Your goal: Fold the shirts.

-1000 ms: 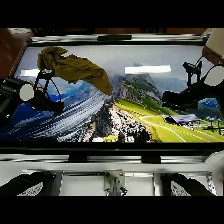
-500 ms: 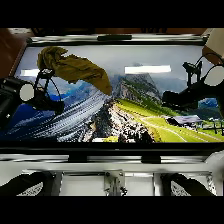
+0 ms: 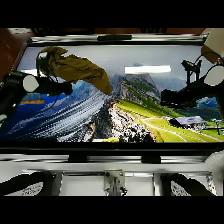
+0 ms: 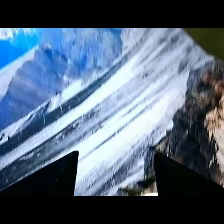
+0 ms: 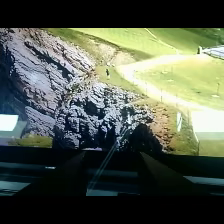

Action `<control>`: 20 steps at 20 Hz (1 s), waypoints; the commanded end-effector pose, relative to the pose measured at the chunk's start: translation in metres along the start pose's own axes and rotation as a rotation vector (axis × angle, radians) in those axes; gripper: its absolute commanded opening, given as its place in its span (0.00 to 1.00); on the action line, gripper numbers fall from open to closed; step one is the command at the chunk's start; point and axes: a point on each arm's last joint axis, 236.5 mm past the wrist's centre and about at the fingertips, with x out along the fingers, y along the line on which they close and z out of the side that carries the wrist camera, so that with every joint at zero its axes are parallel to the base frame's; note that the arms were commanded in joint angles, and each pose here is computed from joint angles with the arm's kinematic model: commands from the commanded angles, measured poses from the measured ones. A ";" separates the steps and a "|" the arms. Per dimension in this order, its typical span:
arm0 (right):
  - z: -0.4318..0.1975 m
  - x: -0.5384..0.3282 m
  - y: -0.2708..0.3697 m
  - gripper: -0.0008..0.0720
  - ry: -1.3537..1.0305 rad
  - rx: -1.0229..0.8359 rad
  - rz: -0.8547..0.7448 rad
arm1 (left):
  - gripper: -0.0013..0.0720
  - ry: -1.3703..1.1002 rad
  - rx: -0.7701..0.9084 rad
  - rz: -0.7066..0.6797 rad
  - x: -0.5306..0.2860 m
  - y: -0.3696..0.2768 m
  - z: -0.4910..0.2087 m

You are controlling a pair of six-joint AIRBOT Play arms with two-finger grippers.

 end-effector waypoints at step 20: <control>0.020 -0.001 0.016 0.59 -0.085 -0.012 0.067 | 0.83 -0.129 -0.309 -0.045 0.226 0.105 0.112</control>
